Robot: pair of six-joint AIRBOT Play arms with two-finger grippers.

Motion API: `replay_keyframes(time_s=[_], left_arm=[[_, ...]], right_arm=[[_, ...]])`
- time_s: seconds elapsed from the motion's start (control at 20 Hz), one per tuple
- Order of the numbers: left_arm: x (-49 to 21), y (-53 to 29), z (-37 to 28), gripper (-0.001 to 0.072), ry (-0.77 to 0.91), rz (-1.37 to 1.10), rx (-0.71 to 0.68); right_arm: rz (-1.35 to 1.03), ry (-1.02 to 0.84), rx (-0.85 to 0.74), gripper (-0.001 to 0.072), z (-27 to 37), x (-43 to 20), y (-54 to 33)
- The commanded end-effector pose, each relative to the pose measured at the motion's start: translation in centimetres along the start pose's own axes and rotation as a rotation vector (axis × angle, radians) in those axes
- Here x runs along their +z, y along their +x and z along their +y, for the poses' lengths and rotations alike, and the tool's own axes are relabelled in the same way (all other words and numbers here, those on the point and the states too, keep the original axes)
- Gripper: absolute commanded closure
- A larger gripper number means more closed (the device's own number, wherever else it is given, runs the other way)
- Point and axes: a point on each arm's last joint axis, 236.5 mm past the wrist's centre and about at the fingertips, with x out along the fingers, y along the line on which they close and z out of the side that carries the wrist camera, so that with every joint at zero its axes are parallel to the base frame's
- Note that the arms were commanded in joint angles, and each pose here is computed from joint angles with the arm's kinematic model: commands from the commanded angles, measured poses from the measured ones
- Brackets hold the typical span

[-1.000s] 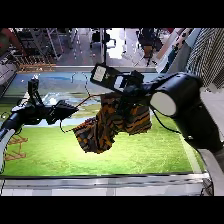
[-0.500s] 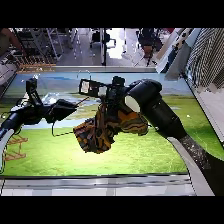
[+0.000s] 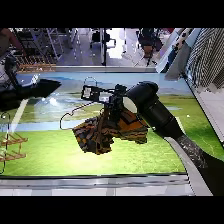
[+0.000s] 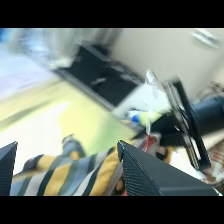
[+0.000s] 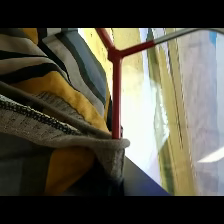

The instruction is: Fold the clothes and pants, and hang the long-sleeved shirts on hangers.

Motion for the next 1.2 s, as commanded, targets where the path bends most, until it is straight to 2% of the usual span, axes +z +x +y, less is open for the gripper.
replay_keyframes(time_s=[0.0,0.05,0.1,0.2,0.35,0.55,0.65,0.95,1.15], left_arm=[[-1.6,-3.8,4.6,-0.0001,-0.366,0.170,0.382],[-4.3,-4.9,5.2,0.0000,-0.517,0.250,0.490],[-6.5,-5.2,4.7,0.0000,-0.616,0.325,0.532],[-8.9,-2.9,1.9,-0.0001,-0.687,0.422,0.434],[-11.3,2.7,-2.8,-0.0001,-0.782,0.469,0.217],[-17.2,6.8,-4.8,-0.0002,-0.880,0.571,0.161],[-18.9,8.7,-5.6,-0.0002,-0.955,0.600,0.089],[-20.1,14.1,-6.7,0.0009,-1.164,0.563,-0.135],[-20.7,16.3,-6.1,0.0014,-1.152,0.511,-0.117]], right_arm=[[0.037,0.161,-0.140,0.0698,-3.2,-1.1,-0.1],[0.049,0.229,-0.222,0.0698,-5.0,-1.8,-0.5],[0.063,0.285,-0.300,0.0698,-6.7,-2.5,-1.0],[0.092,0.315,-0.391,0.0698,-8.5,-3.5,-1.8],[0.111,0.322,-0.438,0.0698,-9.4,-4.1,-2.3],[0.097,0.377,-0.472,0.0698,-10.1,-4.2,-2.8],[0.042,0.372,-0.491,0.0697,-10.8,-3.1,-3.4],[-0.064,0.370,-0.516,0.0697,-11.8,-1.2,-5.3],[-0.064,0.370,-0.514,0.0696,-11.7,-1.2,-5.2]])
